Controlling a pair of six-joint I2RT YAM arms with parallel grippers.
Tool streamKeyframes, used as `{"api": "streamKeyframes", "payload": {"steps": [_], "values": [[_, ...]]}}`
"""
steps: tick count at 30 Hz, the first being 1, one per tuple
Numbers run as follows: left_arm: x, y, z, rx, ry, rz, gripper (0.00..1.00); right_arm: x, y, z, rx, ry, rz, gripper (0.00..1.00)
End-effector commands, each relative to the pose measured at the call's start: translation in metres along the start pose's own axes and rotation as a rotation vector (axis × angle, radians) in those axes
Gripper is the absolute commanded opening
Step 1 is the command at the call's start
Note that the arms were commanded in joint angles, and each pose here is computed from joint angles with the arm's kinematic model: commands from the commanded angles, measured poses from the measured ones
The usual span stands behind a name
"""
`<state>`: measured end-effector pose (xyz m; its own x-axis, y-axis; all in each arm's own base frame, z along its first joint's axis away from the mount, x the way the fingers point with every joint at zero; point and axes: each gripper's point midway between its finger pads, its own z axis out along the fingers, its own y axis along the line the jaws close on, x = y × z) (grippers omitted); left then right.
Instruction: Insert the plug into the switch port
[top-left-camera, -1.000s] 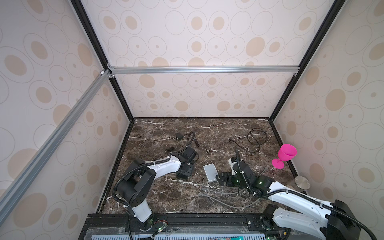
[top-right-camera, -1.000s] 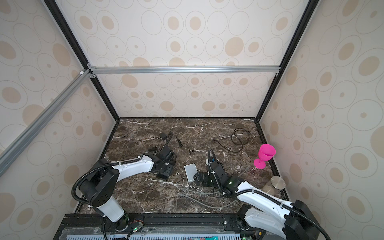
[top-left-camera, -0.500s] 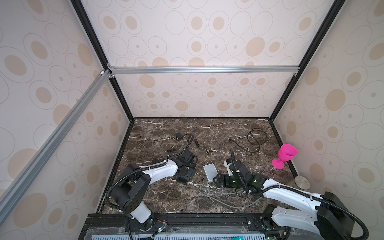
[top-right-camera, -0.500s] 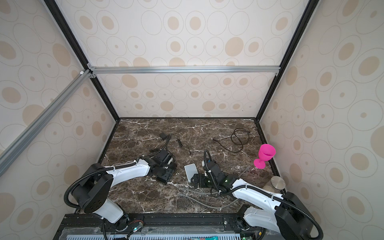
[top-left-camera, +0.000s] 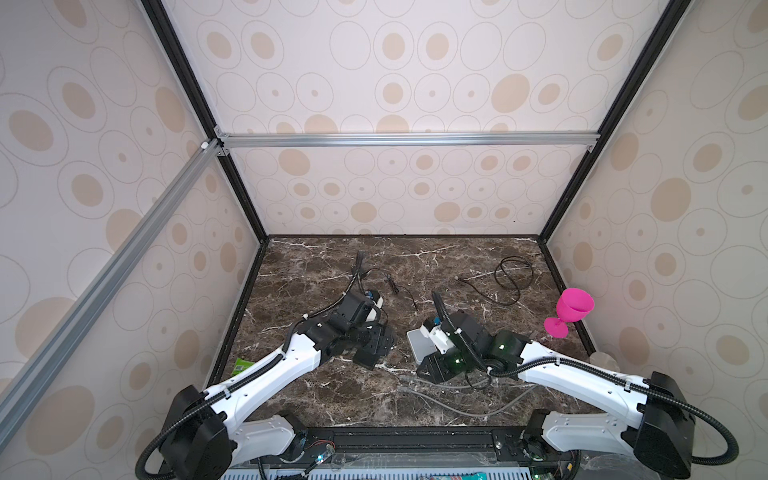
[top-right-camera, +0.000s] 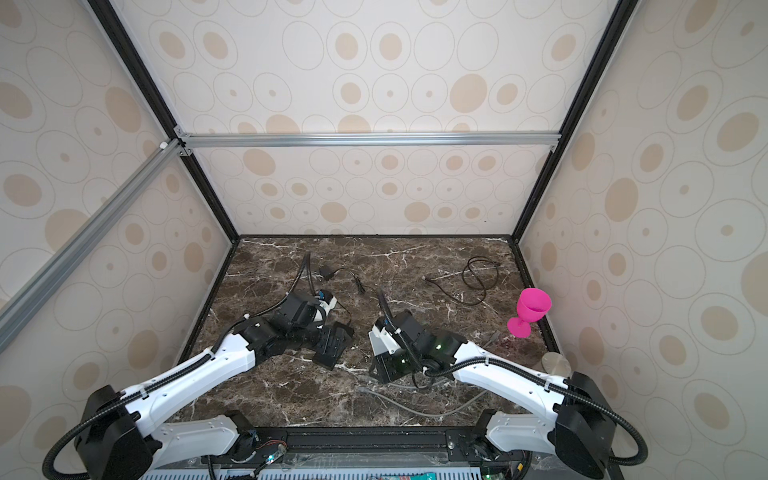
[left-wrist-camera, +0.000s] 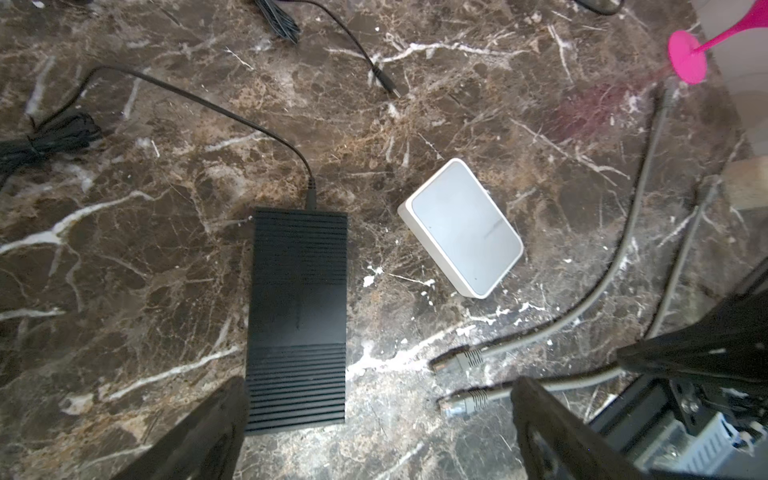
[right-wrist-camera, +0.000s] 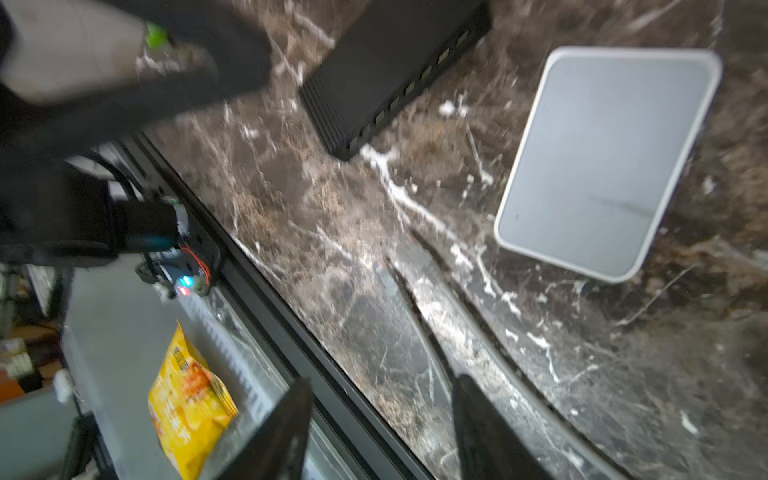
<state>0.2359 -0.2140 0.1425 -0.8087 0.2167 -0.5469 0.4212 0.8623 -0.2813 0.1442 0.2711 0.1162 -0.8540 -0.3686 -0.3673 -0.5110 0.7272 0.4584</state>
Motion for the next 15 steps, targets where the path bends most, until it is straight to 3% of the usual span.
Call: {"api": "streamKeyframes", "payload": {"steps": [1,5,10,13,15], "values": [[0.016,-0.002,-0.007,0.035,0.0,-0.012,0.98,0.047,-0.019,0.011,0.112,0.132,-0.021,0.46],[-0.001,-0.018,-0.034,0.135,-0.149,0.0,0.98,0.047,-0.02,0.023,0.169,0.21,-0.098,0.45],[0.002,-0.007,-0.052,0.079,-0.183,-0.015,0.98,0.046,-0.017,0.04,0.194,0.327,-0.239,0.48],[0.005,0.012,-0.059,-0.037,-0.17,-0.053,0.98,0.04,-0.013,0.051,0.182,0.358,-0.292,0.48],[0.003,0.01,-0.058,-0.008,-0.211,-0.05,0.98,0.036,-0.01,0.057,0.182,0.379,-0.309,0.47]]}}
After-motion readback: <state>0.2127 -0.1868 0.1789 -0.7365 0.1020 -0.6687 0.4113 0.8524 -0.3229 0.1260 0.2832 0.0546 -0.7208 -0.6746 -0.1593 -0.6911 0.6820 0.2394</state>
